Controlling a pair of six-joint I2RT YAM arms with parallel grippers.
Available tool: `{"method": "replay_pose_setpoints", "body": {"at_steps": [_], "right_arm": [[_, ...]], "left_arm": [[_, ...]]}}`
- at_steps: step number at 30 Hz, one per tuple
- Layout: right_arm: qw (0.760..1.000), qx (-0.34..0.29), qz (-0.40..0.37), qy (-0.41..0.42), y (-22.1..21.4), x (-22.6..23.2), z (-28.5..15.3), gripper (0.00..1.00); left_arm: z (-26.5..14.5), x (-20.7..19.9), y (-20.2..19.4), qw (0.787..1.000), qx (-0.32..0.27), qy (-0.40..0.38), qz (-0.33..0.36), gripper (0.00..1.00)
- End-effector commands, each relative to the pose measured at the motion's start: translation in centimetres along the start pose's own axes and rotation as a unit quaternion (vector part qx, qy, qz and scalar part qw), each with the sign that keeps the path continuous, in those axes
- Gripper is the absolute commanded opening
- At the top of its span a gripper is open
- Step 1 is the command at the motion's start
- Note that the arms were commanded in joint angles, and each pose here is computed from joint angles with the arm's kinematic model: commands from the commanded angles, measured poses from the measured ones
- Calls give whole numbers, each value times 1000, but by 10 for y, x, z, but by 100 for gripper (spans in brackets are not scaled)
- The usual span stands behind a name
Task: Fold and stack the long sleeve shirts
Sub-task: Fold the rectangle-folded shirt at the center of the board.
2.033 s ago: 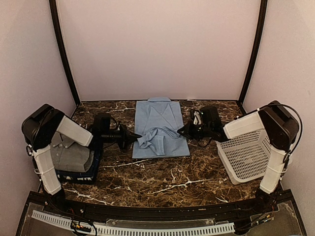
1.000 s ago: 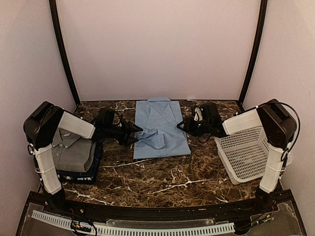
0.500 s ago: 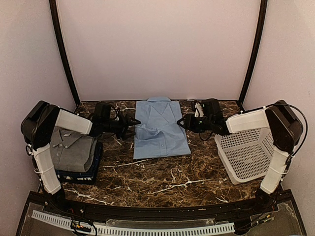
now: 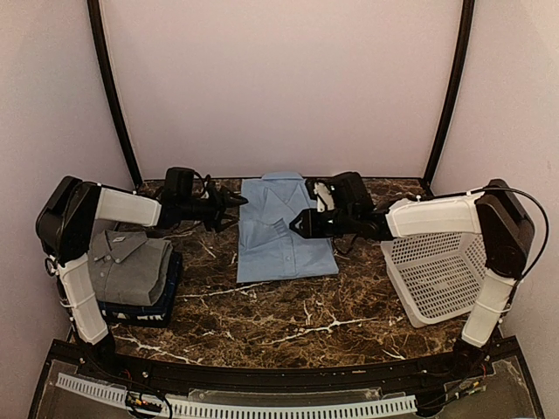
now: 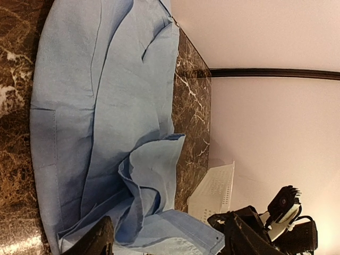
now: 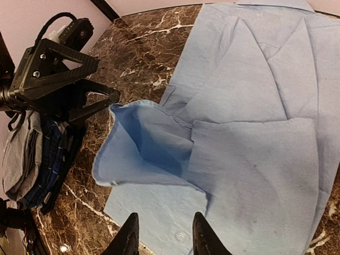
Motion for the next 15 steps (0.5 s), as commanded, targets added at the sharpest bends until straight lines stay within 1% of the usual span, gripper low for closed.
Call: {"method": "replay_pose_setpoints", "body": {"at_steps": [1,5,8,11,14,15], "right_arm": [[999,5,-38,-16,-1,13,18,31],[999,18,-44,-25,1,13,43,31],[996,22,-52,-66,6,0,64,31],[994,29,-52,-96,10,-15,86,35],[991,48,-50,-112,6,-28,108,41],[991,55,-51,-114,4,-30,115,42]], "left_arm": [[-6,-8,14,1000,-4,4,28,70],[-10,-11,19,999,-3,14,44,70],[-17,-17,19,998,-2,21,58,70],[-29,-25,16,997,-6,26,76,70],[-39,-23,1,996,3,32,78,70],[-45,-29,-1,996,3,27,88,70]]}}
Point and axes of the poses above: each gripper's point midway between its finger pads, its own z axis out along the fingers, its own x axis along the line the jaws close on, y = z × x, the point moved 3 cm from there along -z, back along the fingers, and after that the axes turned 13 degrees about z, right-handed, at the moved point
